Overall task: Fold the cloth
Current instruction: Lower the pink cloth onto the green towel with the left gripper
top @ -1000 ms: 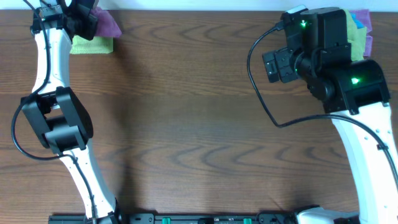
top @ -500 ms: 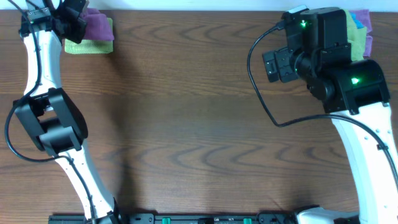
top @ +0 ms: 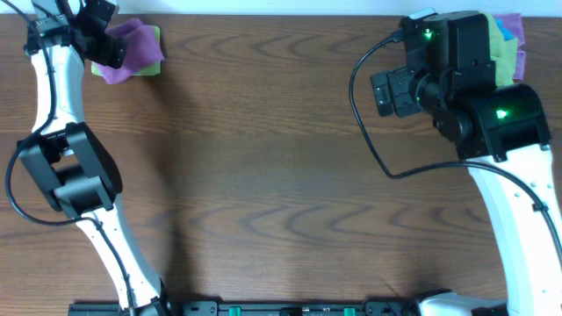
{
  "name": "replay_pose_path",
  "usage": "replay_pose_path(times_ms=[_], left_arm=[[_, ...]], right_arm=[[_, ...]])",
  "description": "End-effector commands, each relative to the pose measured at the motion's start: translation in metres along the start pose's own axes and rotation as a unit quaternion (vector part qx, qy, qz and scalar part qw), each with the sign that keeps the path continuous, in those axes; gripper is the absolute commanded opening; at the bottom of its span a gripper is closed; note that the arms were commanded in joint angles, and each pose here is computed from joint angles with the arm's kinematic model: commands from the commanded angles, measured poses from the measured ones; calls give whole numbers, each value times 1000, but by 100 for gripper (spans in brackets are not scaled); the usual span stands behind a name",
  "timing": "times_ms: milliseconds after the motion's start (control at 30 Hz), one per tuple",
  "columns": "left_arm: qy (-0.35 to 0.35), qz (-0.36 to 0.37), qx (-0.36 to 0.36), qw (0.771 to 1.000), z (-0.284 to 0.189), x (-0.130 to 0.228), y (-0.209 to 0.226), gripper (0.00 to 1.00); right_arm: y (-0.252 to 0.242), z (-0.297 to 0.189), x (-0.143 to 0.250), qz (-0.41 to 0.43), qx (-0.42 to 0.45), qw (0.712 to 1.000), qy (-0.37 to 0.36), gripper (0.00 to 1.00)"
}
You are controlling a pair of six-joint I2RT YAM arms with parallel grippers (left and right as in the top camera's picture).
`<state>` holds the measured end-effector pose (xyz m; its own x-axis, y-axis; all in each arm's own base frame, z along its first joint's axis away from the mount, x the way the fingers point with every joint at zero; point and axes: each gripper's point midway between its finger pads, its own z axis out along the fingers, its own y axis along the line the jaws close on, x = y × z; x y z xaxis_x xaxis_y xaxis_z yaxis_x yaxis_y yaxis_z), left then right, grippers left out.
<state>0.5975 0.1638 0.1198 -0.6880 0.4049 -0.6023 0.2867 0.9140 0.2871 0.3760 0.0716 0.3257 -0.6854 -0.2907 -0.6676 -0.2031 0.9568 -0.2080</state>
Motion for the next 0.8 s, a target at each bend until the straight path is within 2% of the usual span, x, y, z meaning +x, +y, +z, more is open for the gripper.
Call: replay_pose_path(times_ms=[0, 433, 567, 767], left_arm=[[53, -41, -68, 995, 11, 27, 26, 95], [43, -132, -95, 986, 10, 25, 35, 96], [67, -137, -80, 985, 9, 36, 26, 95], [70, -201, -29, 977, 0, 34, 4, 95]], right_arm=[[-4, 2, 0, 14, 5, 1000, 4, 99], [-3, 2, 0, 14, 2, 1000, 4, 99], [-3, 2, 0, 14, 2, 1000, 4, 99], [-3, 2, 0, 16, 2, 1000, 4, 99]])
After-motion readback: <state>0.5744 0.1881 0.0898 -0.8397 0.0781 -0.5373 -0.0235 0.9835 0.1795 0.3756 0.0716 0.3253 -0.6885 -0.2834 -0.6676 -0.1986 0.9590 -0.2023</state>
